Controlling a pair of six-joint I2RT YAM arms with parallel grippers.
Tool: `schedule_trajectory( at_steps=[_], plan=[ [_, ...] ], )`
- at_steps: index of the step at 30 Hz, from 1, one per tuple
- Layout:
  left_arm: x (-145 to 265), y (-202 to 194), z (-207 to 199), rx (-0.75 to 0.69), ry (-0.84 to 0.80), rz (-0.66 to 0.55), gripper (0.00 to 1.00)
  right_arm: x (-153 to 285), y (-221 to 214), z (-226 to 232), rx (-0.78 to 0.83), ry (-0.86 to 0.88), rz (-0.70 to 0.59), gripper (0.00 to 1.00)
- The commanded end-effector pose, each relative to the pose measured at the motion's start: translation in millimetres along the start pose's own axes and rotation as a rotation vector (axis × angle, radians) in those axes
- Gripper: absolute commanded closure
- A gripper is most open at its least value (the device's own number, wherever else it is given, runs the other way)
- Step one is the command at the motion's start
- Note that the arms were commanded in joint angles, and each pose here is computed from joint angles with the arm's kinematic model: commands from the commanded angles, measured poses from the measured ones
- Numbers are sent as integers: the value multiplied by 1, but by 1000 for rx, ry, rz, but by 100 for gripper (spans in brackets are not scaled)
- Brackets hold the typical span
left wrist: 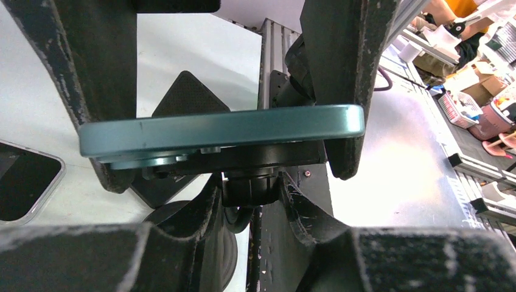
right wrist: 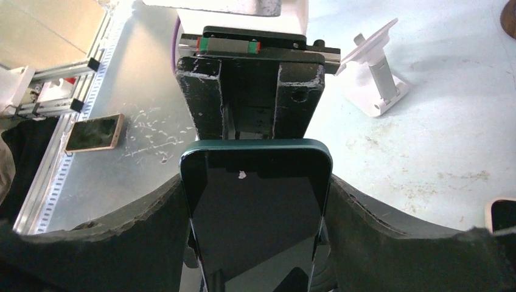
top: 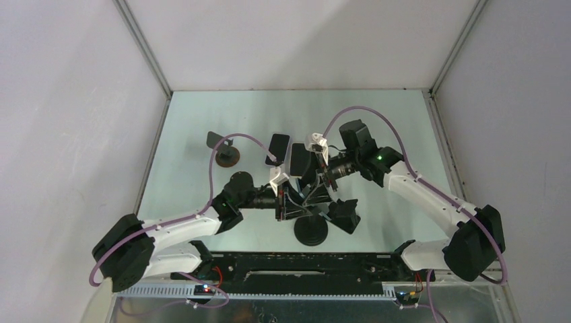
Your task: Remove the phone from the phone stand
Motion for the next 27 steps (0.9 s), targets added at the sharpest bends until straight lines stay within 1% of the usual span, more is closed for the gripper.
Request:
schedule_trajectory(
  at_steps=[1,6,11,18,22,27],
  plan=[
    [2,32,-89,-259,-448,-65,100,26,-42,-95,175,-382,168,100],
    [2,29,-88,-254,-455,-54,100,17,-40,-63,161,-250,178,100],
    [1,28,-86,-261,-458,-50,100,16,-34,-38,157,-184,155,100],
    [0,25,-82,-264,-448,-30,100,28,-16,-20,173,-133,63,100],
    [1,23,-82,-274,-446,-17,100,30,-14,-10,172,-87,42,100],
    [1,20,-80,-279,-444,7,100,28,-18,-3,140,-40,46,100]
  ],
)
Point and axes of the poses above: each gripper's point midway between its finger pads, its own x axis back along the fingers, its own z axis along the line the jaws close on, y = z × x, the point moved 3 cm from there along x, back along the fingers
